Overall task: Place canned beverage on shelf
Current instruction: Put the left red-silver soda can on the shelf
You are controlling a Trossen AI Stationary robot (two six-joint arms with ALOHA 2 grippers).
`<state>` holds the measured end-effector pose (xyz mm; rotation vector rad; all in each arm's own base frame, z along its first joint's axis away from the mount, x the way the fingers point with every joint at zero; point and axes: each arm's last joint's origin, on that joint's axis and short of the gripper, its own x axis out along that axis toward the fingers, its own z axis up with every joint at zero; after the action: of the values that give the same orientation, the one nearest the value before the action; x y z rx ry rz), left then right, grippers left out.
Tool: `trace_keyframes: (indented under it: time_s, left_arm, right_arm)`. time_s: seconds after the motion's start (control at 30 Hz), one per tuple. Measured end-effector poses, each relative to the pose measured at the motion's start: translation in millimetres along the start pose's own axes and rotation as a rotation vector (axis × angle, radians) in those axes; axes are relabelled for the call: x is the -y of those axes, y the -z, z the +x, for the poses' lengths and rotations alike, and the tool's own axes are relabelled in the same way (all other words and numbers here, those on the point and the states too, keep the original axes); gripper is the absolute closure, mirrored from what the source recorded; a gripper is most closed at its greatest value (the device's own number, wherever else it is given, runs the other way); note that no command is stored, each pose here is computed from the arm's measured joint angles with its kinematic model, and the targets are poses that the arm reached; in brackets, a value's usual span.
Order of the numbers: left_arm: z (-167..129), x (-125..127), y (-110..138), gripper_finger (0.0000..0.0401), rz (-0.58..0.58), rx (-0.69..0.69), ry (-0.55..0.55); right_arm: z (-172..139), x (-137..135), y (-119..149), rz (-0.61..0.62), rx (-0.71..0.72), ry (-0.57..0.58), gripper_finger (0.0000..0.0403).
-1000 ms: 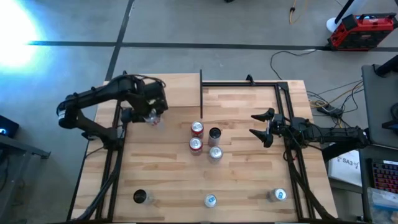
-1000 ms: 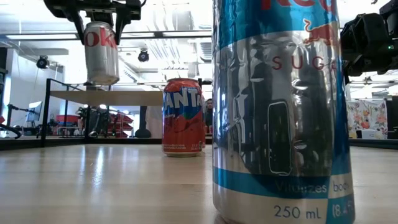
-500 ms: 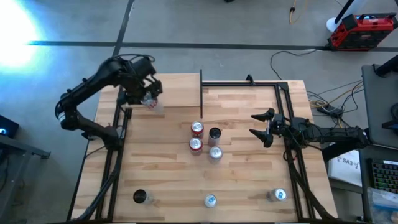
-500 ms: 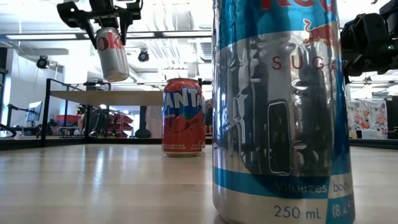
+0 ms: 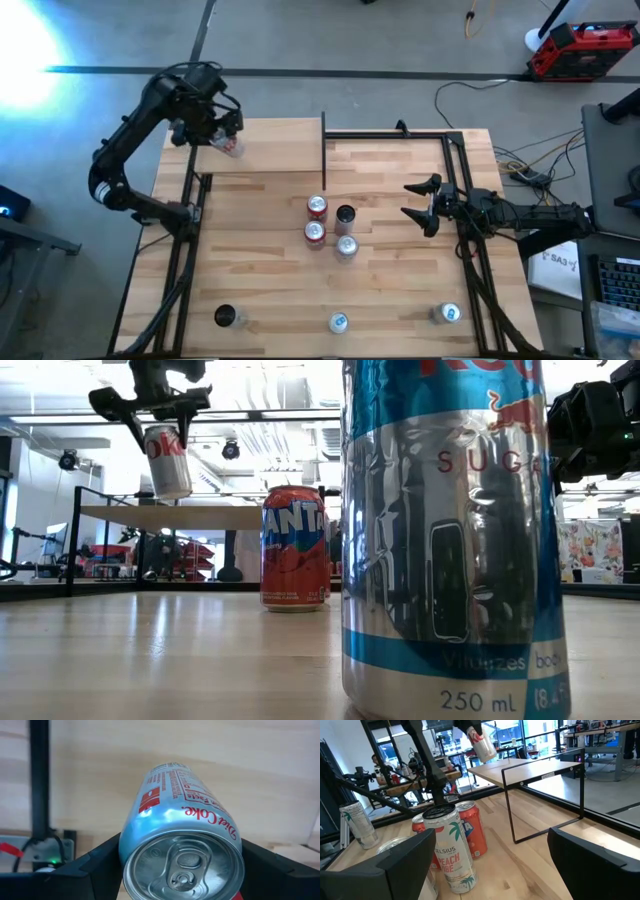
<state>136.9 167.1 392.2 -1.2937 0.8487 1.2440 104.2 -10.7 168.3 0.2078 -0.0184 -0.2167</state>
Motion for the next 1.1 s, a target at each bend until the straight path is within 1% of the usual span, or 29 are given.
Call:
trace_keyframes:
  time_s: [0.2,0.47,0.73,0.93,1.1]
  left_arm:
    - [0,-12,-13,0.0115,0.001,0.036,-0.034]
    - [4,-20,-26,0.0115,-0.043,0.040,-0.063]
    - [7,-20,-29,0.0115,-0.033,0.038,-0.077]
    - [8,-20,-29,0.0115,-0.002,0.040,-0.087]
    - [18,-22,-28,0.0115,0.026,0.004,-0.114]
  right_arm:
    - [0,0,0,0.000,0.000,0.000,0.0035]
    - [0,0,0,0.000,0.000,0.000,0.0035]
    - [0,0,0,0.000,0.000,0.000,0.0035]
    - [0,0,0,0.000,0.000,0.000,0.0035]
    - [0,0,0,0.000,0.000,0.000,0.0035]
